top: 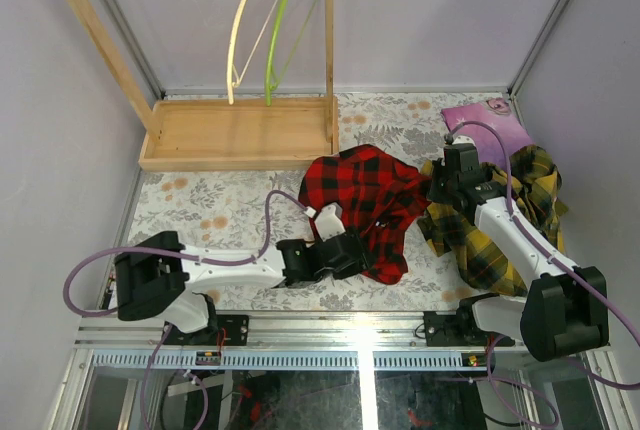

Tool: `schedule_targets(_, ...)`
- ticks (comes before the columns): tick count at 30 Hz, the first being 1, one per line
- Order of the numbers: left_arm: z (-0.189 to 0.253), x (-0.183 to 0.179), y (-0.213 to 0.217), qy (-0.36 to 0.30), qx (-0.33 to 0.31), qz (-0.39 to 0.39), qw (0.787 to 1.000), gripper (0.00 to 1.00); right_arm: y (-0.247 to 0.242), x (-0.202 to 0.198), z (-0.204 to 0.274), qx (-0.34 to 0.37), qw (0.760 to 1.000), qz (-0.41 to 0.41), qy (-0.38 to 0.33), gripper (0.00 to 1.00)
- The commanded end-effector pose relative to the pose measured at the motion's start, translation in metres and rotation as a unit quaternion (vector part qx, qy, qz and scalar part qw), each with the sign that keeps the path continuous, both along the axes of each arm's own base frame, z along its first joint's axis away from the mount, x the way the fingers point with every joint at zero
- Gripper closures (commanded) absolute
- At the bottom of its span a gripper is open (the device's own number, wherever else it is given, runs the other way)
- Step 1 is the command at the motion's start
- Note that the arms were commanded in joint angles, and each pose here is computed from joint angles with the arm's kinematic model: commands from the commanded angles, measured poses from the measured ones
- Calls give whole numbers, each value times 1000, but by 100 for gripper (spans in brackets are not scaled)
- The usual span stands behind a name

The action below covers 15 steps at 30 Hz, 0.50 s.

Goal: Place the shirt on the hanger

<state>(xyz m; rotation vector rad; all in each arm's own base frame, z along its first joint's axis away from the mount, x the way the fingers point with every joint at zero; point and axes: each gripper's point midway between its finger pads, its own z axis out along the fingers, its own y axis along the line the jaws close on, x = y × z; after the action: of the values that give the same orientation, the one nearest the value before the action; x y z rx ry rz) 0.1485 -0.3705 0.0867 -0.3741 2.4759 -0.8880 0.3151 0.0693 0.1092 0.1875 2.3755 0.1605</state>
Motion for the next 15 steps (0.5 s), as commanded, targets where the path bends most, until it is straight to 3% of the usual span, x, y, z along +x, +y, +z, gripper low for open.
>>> schedule_targets(1, -1, 3, -12, 3, 0, 29, 1000, 54, 8, 9, 12, 23, 999, 6, -25, 100)
schedule_targets(9, -24, -2, 0, 16, 43, 53, 997, 66, 10, 5, 16, 29, 999, 13, -30, 100)
schedule_targets(15, -27, -1, 20, 9, 72, 66, 995, 97, 17, 1, 31, 43, 997, 37, -50, 100)
